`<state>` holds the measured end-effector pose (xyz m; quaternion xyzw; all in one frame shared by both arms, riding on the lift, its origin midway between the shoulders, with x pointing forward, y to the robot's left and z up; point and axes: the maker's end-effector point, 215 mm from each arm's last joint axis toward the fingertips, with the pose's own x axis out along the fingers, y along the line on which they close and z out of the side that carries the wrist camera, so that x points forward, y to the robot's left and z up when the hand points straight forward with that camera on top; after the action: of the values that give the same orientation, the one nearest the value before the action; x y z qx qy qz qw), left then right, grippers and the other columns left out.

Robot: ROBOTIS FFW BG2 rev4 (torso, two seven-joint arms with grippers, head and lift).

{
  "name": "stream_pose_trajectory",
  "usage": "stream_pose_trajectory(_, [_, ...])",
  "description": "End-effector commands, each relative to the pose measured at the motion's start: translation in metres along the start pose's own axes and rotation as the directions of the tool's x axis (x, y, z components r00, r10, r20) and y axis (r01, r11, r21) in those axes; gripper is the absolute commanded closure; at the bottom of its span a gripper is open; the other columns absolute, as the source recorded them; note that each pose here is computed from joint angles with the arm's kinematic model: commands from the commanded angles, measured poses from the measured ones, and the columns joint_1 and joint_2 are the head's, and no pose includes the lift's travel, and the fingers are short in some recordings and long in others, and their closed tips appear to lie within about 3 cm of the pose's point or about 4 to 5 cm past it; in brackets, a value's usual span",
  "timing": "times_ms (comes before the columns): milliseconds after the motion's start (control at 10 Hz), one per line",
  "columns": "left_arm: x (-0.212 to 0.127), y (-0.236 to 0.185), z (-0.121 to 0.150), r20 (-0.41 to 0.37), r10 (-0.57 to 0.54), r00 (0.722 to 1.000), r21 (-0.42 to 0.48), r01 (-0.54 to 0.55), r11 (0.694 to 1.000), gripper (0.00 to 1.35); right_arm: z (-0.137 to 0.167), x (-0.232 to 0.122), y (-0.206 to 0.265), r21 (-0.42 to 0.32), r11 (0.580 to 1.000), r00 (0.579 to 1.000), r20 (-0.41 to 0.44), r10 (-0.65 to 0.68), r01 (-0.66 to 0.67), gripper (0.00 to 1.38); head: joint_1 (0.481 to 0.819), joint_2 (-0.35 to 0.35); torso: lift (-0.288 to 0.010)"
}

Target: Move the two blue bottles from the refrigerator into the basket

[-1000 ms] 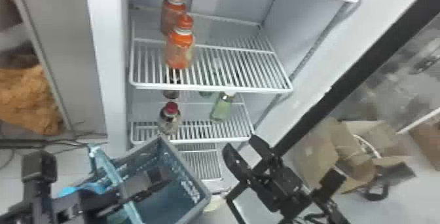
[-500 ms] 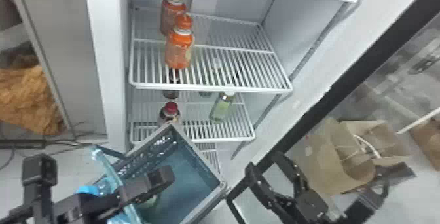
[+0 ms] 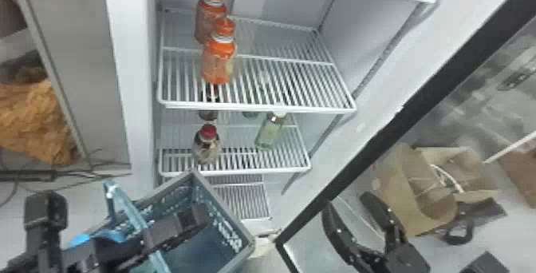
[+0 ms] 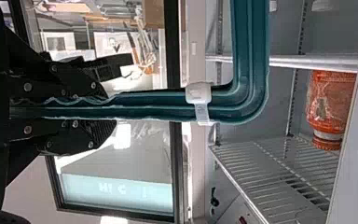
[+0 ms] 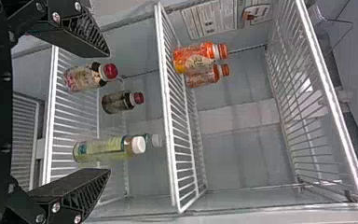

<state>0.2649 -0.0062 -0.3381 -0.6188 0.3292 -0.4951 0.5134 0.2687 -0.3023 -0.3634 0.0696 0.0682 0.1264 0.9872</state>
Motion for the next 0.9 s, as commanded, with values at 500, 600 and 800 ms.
stream_pose_trajectory(500, [0.0,-0.0015,0.0037,0.002,0.0,1.0,0.008,0.0,1.0,1.2,0.007,-0.0112,-0.0041,-0.038,0.999,1.0,-0.003,-0.02,0.02,0.18,0.695,-0.35,-0.01])
stream_pose_trajectory(600, [-0.0004,-0.0009,0.0029,0.002,0.0,1.0,0.006,0.0,1.0,1.2,0.0054,-0.01,-0.0041,-0.03,0.999,1.0,-0.001,-0.019,0.019,0.18,0.695,-0.35,-0.01])
stream_pose_trajectory(800, [-0.0004,0.0002,0.0015,-0.002,0.004,1.0,0.004,-0.004,1.0,1.2,0.0029,-0.009,-0.0032,-0.022,1.0,1.0,-0.003,-0.014,0.014,0.18,0.695,-0.35,-0.01])
